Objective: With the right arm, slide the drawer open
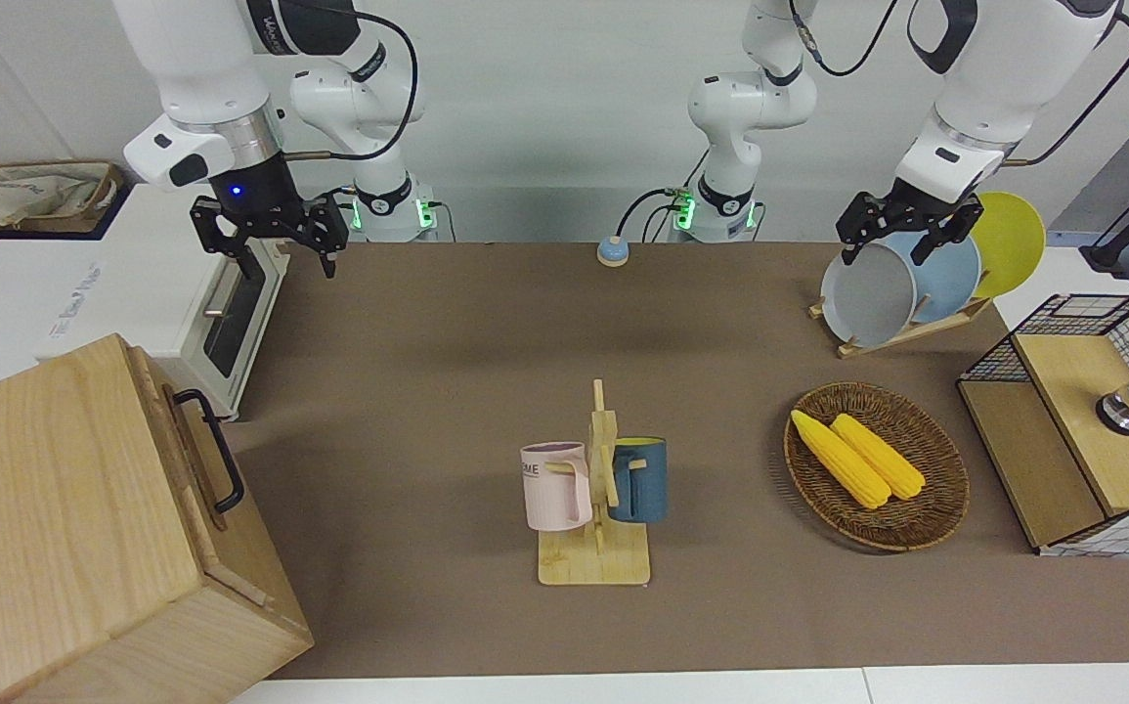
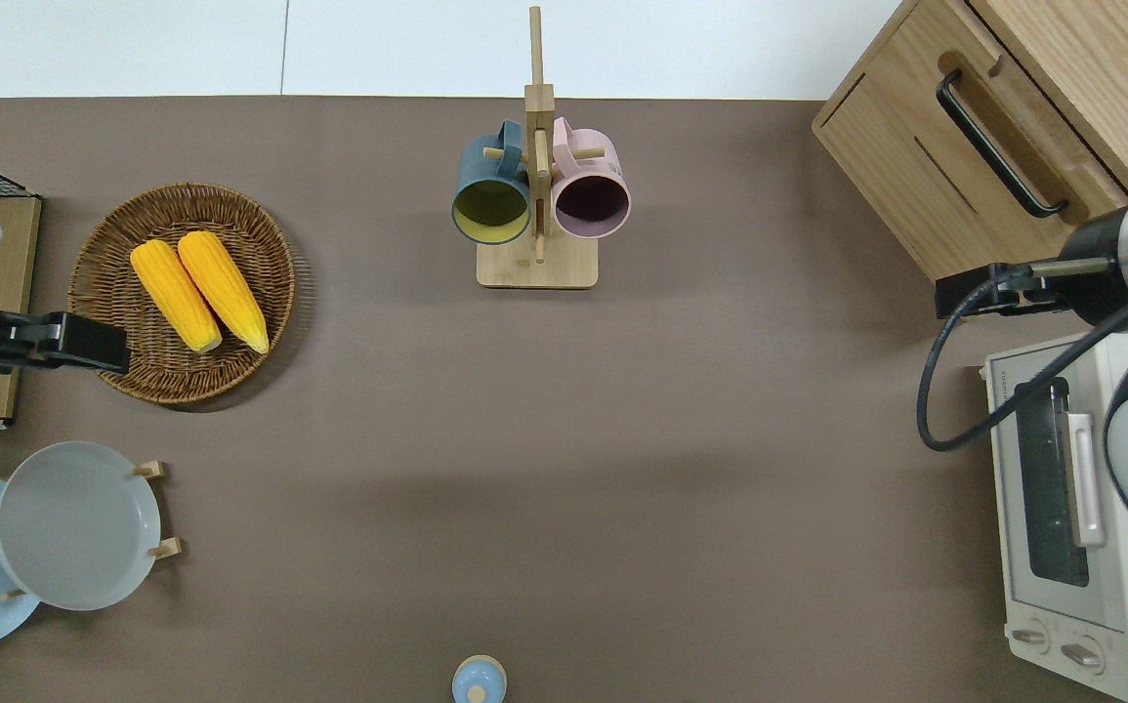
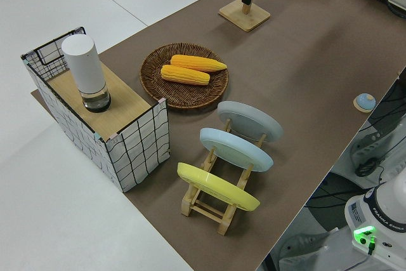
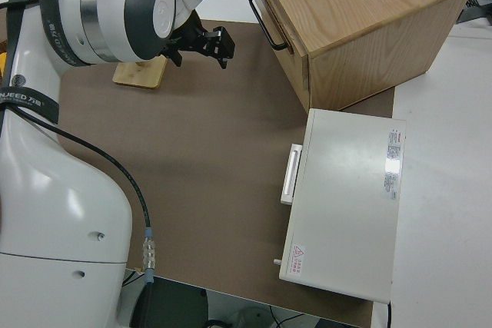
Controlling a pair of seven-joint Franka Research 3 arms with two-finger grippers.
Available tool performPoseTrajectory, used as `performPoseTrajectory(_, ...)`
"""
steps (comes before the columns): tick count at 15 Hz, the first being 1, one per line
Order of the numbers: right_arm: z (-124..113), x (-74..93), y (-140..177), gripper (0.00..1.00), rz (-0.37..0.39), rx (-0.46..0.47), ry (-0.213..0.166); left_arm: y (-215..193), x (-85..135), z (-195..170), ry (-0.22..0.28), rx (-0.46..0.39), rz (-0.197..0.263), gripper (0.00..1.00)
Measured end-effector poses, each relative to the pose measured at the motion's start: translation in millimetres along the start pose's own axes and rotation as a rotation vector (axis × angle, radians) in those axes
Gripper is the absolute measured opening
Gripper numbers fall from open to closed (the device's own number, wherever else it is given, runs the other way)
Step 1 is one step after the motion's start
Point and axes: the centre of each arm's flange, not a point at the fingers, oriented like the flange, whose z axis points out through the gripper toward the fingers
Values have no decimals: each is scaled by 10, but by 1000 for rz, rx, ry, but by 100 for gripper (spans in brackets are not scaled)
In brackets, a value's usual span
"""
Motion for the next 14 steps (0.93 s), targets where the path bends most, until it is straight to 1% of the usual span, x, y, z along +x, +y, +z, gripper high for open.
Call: performPoseTrajectory(14, 7, 11, 118, 99, 20, -9, -1, 0, 0, 0, 0, 0, 0, 100)
